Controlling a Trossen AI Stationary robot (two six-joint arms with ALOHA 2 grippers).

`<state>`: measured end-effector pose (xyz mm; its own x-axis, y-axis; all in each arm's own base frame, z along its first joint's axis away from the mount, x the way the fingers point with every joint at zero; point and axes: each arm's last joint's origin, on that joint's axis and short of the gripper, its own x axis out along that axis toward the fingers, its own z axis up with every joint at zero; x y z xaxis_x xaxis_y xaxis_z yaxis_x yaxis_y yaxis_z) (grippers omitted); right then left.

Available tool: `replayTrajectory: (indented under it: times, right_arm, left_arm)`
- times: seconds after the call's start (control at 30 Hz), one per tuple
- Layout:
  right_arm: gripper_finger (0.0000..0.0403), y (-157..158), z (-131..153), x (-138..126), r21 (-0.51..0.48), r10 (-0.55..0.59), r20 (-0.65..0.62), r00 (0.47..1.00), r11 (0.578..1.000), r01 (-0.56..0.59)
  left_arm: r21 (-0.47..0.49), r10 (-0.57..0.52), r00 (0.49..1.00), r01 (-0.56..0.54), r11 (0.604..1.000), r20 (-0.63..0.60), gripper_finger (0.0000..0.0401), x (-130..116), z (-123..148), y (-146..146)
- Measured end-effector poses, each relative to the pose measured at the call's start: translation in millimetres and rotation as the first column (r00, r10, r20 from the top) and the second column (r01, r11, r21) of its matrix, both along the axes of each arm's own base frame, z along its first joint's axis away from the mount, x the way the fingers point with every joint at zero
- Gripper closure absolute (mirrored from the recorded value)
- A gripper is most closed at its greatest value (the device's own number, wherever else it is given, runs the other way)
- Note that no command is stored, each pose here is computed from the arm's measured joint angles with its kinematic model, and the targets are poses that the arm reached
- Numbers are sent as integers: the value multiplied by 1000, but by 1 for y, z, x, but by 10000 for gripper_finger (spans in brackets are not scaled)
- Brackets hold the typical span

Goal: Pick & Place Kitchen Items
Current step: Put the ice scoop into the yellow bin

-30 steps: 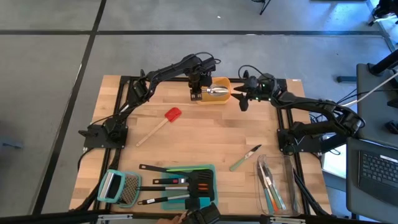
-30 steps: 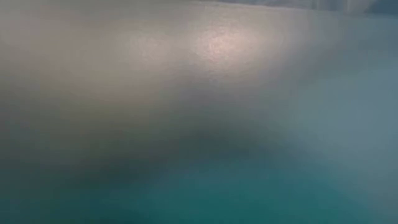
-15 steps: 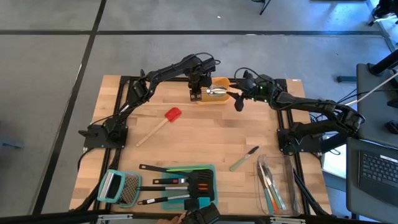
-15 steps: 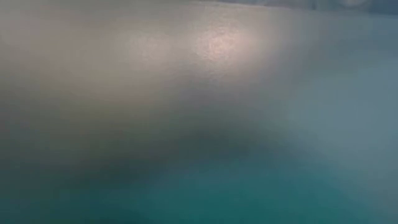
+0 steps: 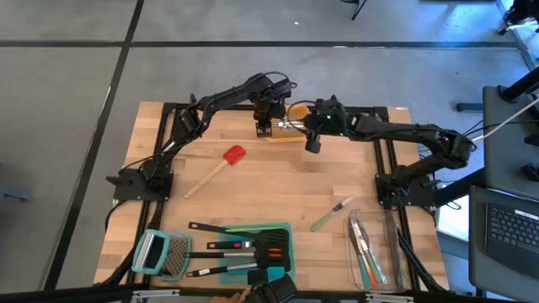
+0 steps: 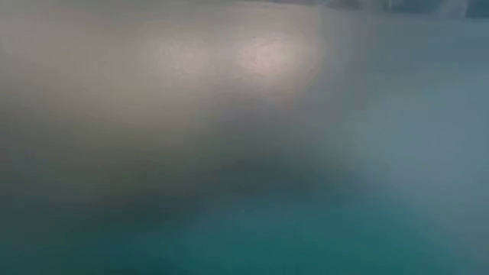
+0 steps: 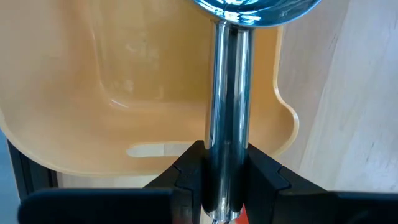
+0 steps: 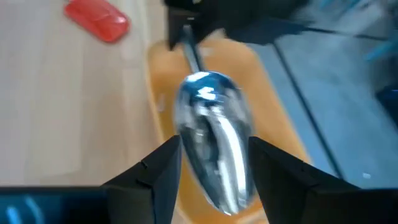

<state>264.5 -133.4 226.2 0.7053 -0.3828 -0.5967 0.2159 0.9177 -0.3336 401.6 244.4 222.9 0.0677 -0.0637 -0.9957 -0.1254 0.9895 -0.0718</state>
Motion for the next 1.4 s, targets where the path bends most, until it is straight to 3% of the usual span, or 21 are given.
replayTrajectory:
  times: [0.17, 0.33, 0.63, 0.8, 1.17, 1.4]
  right_arm:
    - [189, -5, -14, 18, 51, 28, -56, 998, 998, -25]
    - [162, -8, -27, 31, 38, 45, -118, 992, 998, -41]
    - [171, -19, -47, 33, 48, 29, -170, 985, 999, -21]
    - [210, -22, -47, 33, 27, 3, -174, 985, 1000, 1]
    - [354, -22, -47, 33, 33, 15, -169, 985, 999, -9]
    - [388, -20, -49, 33, 54, 22, -171, 985, 998, -13]
  left_arm:
    - [-15, 0, 1000, 0, 1000, 9, 332, 0, 0, 0]
    - [-18, 1, 1000, -1, 1000, 3, 332, -1, 0, 0]
    - [-56, -3, 1000, 4, 998, 23, 332, 0, 0, -1]
    - [-57, -3, 1000, 4, 998, 23, 332, -1, 0, -1]
    - [-67, 15, 1000, -14, 998, 18, 332, -4, 0, 3]
    - [-43, -1, 1000, 2, 999, 17, 332, -3, 0, 3]
